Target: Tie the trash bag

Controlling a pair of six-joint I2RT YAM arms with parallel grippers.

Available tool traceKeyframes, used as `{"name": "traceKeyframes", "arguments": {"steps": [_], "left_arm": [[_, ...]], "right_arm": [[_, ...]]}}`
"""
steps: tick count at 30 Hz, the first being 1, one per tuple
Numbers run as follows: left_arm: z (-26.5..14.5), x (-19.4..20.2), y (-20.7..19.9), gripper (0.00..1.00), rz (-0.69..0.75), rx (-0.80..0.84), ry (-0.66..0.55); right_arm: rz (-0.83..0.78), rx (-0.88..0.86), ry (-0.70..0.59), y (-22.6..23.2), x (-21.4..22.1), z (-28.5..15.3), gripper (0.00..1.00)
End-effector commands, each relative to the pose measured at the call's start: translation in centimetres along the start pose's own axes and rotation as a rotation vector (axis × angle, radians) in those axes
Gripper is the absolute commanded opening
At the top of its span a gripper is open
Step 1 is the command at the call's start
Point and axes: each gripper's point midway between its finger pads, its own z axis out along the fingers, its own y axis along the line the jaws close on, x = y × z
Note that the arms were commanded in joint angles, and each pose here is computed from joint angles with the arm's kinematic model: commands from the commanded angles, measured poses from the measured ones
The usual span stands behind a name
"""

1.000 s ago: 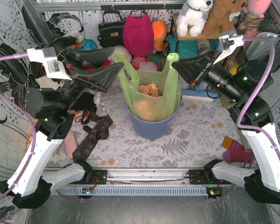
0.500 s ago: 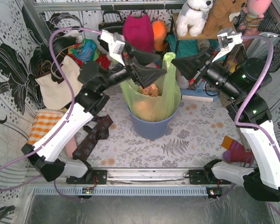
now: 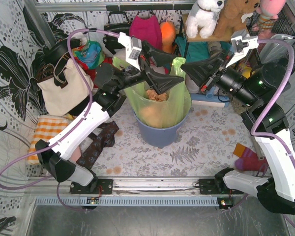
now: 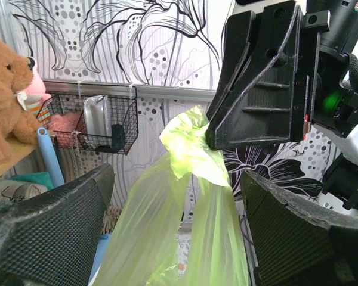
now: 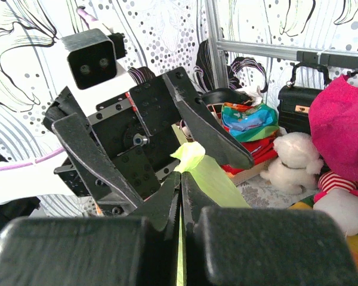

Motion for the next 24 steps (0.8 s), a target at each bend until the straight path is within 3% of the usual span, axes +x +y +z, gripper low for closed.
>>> {"name": "traceKeyframes", "arguments": {"steps": [1, 7, 14, 24], "left_arm": [[0.7, -2.1, -1.8, 0.96, 0.052, 0.103, -0.075], [1.2, -0.9, -1.5, 0.93, -0.005, 0.128, -0.061], [0.3, 2.4, -2.2, 0.61, -0.147, 0.142, -0.038], [-1.0, 7.0, -2.3, 0.57, -0.25, 0.072, 0.026]], "right_arm": [[-0.044, -0.055, -0.081, 1.8, -2.7, -0.8, 0.0], [-0.045, -0.055, -0.083, 1.8, -2.8, -0.7, 0.0], [-0.041, -0.027, -0.095, 1.3, -3.0, -0.7, 0.0], [-0.036, -0.025, -0.108, 1.3, -3.2, -0.8, 0.0]]}}
